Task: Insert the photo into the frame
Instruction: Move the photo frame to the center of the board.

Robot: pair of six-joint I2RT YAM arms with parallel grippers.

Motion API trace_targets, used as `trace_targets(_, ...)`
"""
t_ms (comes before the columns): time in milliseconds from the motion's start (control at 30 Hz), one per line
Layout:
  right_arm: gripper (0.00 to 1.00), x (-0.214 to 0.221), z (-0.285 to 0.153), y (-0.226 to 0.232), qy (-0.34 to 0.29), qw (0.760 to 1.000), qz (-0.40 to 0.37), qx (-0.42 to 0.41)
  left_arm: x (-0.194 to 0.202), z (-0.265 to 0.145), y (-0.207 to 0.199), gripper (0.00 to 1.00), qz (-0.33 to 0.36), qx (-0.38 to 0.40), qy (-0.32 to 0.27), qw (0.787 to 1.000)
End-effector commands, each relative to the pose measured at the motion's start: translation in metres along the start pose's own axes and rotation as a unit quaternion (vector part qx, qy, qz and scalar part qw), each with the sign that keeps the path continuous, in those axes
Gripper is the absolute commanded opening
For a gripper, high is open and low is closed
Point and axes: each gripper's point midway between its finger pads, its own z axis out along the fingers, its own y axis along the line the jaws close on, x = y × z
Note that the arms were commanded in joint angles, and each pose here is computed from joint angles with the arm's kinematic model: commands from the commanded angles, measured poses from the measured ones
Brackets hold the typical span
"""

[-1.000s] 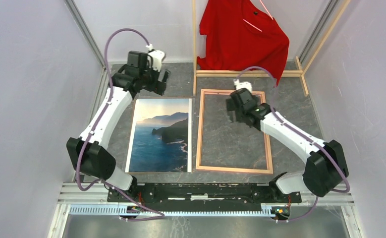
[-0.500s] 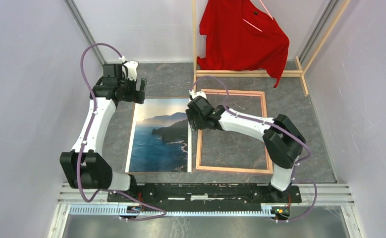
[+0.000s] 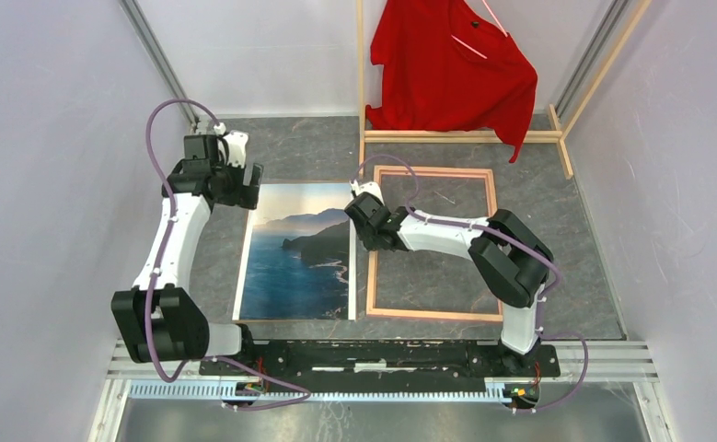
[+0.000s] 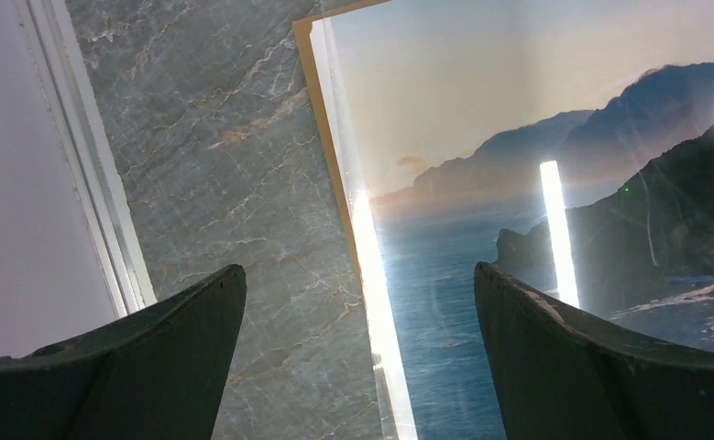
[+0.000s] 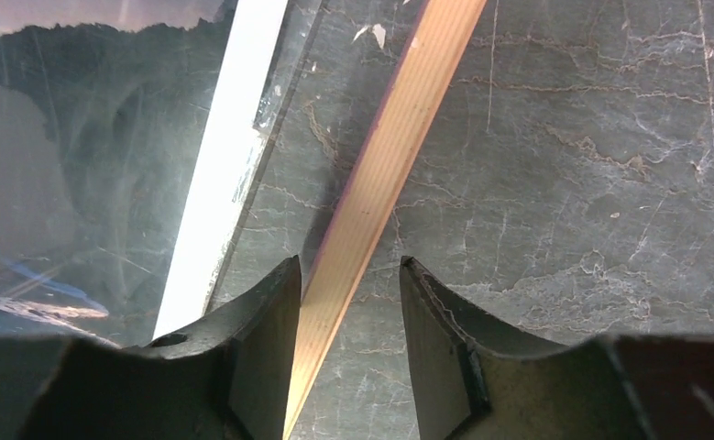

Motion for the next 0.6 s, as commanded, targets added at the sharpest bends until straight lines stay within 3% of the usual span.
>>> trace_targets(0, 0.47, 0.009, 0.005, -0.006, -0.008, 1.000, -0.010, 0.012, -0.004, -0.002, 0.007, 1.00, 0.033, -0.014, -0.021, 0.999)
trace_targets(167, 0.41, 0.017, 0.000, -0.017, -0.016, 1.000, -0.010, 0.021, 0.033, 0.032, 0.007, 1.00, 0.036, -0.018, 0.019, 0.999)
trace_targets(333, 0.44, 0.015, -0.006, -0.022, -0.025, 0.999, -0.012, 0.024, 0.053, 0.048, 0.008, 1.00, 0.029, -0.020, 0.051, 0.998)
trace_targets(567, 0.78, -0.046, -0.048, -0.008, -0.079, 0.997, -0.001, -0.011, 0.036, 0.040, 0.026, 1.00, 0.038, -0.054, 0.037, 0.997)
